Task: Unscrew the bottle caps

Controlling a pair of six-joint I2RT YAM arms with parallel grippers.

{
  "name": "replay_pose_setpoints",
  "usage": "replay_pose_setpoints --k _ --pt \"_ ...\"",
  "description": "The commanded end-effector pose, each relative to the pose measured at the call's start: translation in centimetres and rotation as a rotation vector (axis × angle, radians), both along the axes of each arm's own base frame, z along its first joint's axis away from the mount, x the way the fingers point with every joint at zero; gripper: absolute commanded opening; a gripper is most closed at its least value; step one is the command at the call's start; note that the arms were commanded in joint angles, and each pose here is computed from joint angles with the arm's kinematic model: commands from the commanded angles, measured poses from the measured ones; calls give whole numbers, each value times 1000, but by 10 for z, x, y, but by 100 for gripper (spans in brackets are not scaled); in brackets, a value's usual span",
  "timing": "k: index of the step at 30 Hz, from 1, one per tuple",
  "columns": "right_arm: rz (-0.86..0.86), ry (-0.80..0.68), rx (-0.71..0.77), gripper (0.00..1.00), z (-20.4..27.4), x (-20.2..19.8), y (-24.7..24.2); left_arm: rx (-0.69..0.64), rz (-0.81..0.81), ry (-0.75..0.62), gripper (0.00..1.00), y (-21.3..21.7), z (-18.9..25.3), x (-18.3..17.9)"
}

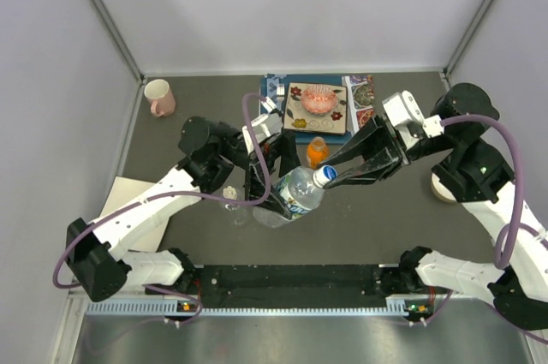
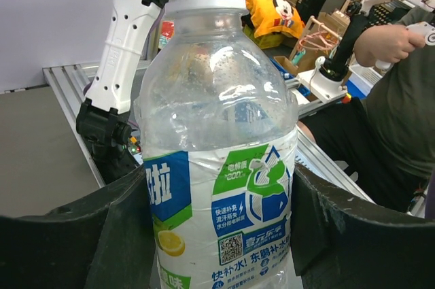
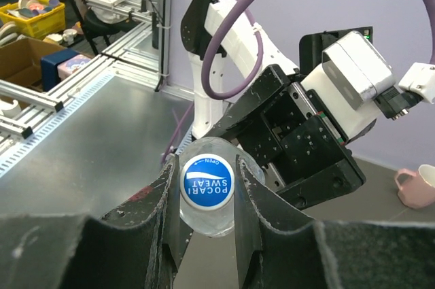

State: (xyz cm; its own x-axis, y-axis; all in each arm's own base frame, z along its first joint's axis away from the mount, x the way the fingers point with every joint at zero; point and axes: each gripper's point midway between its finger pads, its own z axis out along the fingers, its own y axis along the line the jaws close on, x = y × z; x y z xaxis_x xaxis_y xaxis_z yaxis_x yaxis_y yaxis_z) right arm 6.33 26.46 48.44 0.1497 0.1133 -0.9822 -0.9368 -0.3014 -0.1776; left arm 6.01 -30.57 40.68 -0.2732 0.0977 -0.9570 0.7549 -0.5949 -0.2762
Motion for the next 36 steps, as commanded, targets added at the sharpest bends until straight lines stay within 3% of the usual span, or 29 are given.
replay_pose_setpoints --k 1,9,25,31,36 --pt "122 108 -106 0 -31 -17 -6 -148 89 -58 46 0 34 6" --pt "62 96 -82 0 -20 -13 -6 -110 148 -70 46 -7 22 17" --pt "83 45 -24 0 14 -42 -28 -51 221 -67 46 -18 -1 33" --pt "-59 57 24 0 28 -25 -25 -42 294 -95 46 -19 -4 43" --pt "-381 83 159 0 52 21 -30 -3 373 -87 46 -22 -15 54"
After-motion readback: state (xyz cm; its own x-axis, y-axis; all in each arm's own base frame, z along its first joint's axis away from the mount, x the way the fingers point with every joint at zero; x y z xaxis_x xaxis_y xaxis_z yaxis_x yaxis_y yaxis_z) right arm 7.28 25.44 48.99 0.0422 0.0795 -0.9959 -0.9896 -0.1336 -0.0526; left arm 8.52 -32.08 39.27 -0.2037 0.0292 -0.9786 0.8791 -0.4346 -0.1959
